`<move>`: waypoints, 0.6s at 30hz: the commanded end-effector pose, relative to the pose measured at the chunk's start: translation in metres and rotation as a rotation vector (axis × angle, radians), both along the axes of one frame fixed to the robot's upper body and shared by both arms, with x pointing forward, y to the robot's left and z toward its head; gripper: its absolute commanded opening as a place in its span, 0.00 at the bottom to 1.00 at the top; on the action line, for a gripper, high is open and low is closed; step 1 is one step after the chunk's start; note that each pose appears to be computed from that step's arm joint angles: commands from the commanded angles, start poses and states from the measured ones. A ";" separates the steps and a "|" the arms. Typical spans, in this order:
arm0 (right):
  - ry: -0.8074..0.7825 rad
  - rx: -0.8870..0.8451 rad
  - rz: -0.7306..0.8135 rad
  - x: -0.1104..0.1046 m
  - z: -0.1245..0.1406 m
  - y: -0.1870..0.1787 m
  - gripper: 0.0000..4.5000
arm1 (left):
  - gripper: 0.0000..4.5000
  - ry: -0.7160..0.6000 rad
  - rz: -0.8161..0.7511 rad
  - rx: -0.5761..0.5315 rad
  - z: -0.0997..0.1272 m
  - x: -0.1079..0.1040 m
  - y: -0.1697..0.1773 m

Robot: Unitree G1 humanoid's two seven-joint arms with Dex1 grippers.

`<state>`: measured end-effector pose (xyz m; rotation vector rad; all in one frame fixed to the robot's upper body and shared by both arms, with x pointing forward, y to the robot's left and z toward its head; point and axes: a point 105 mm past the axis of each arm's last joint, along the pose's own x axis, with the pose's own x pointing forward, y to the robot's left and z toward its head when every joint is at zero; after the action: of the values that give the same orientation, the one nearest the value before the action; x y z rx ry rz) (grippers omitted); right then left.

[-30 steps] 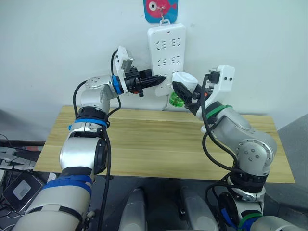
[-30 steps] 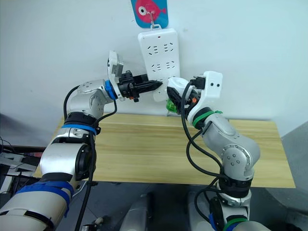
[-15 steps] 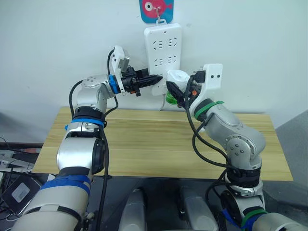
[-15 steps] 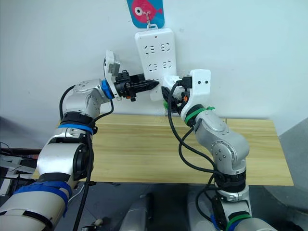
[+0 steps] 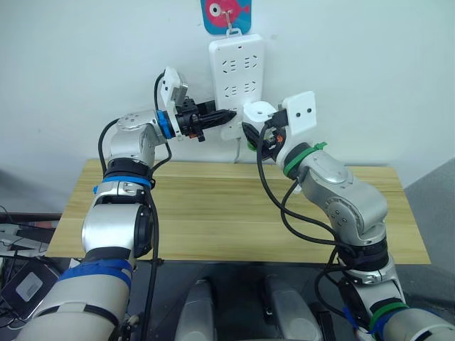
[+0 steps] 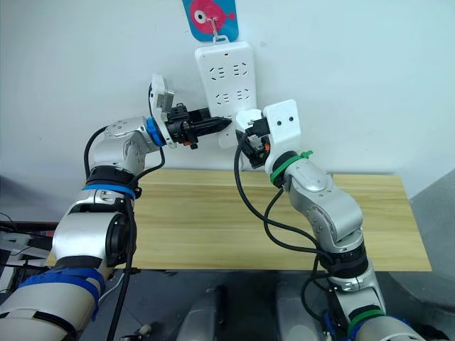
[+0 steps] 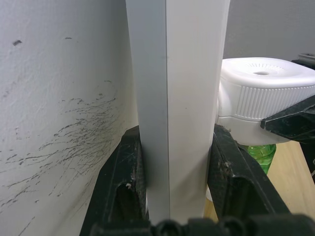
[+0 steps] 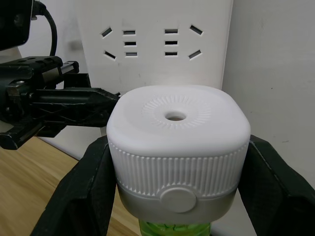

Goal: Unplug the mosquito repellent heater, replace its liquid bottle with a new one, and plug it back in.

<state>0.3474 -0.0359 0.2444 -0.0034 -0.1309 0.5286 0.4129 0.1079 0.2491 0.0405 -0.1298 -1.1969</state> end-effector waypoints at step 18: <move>-0.045 -0.056 -0.049 0.012 0.003 0.009 0.67 | 0.29 -0.011 -0.198 -0.075 0.017 -0.024 -0.036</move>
<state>0.3487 -0.0280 0.2461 -0.0418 -0.1548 0.5178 0.4105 0.1129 0.2477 -0.0052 -0.1069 -1.1669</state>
